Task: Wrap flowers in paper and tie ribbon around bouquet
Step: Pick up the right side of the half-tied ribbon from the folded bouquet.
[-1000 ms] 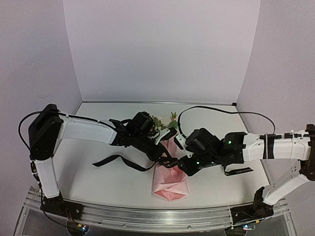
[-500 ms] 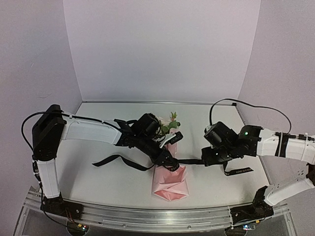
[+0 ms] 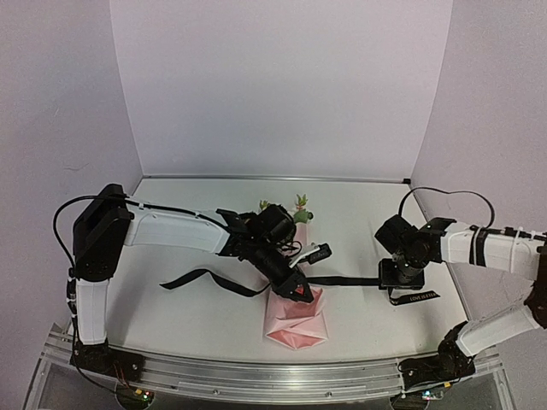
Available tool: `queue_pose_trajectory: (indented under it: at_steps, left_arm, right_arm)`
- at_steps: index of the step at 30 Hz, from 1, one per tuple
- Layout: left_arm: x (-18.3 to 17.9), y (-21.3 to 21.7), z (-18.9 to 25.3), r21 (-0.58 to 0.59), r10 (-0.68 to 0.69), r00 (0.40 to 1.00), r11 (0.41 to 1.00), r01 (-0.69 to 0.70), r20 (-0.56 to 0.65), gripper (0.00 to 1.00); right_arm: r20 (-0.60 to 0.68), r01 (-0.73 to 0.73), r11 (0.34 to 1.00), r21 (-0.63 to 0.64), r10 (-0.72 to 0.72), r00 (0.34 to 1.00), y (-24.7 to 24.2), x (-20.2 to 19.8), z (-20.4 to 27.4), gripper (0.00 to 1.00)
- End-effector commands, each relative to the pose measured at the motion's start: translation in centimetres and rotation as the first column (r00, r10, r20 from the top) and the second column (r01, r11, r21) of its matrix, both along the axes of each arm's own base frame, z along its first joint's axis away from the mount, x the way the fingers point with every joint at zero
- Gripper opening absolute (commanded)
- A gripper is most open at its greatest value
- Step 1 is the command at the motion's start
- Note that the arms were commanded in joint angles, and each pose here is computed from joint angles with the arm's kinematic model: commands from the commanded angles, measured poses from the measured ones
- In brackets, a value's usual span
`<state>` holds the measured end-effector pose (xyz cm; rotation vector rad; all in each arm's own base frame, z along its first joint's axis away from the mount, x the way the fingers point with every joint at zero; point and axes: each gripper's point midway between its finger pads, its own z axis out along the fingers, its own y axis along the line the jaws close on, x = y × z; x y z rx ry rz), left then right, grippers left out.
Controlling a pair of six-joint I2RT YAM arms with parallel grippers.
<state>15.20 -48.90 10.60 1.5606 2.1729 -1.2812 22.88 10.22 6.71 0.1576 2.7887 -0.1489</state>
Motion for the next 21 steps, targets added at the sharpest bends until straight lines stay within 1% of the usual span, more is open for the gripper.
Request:
queue_pose_trajectory:
  at_steps: [1, 8, 12, 15, 18, 21]
  left_arm:
    - [-0.6, -1.2, 2.0, -0.046, -0.049, 0.999, 0.998, 0.049, 0.002, 0.08]
    - [-0.8, -1.8, 2.6, -0.061, -0.059, 0.998, 0.996, 0.06, 0.011, 0.08]
    - [-0.2, -2.1, 3.5, -0.08, -0.03, 0.998, 0.996, 0.034, 0.049, 0.1]
    - [0.5, -2.2, 4.5, -0.103, 0.001, 0.997, 0.995, 0.007, 0.079, 0.13]
    - [1.0, -2.4, 5.7, -0.134, 0.027, 0.994, 0.991, -0.013, 0.104, 0.18]
    - [1.3, -2.4, 6.9, -0.163, 0.048, 0.991, 0.986, -0.028, 0.122, 0.23]
  right_arm:
    - [-0.047, 0.033, 0.999, 0.022, -0.032, 0.998, 0.1, 0.4, -1.4, 0.59]
    - [-0.071, 0.078, 0.997, 0.009, -0.077, 0.995, -0.7, 1.1, -2.8, 0.49]
    - [-0.085, 0.081, 0.997, -0.004, -0.081, 0.993, -0.8, 1.4, -3.3, 0.44]
    - [-0.092, 0.079, 0.997, -0.008, -0.079, 0.993, -0.8, 1.6, -3.5, 0.36]
    - [-0.096, 0.068, 0.998, -0.014, -0.069, 0.993, -0.7, 1.8, -3.6, 0.26]
    - [-0.09, 0.053, 0.998, -0.015, -0.054, 0.994, -0.6, 2.2, -3.2, 0.04]
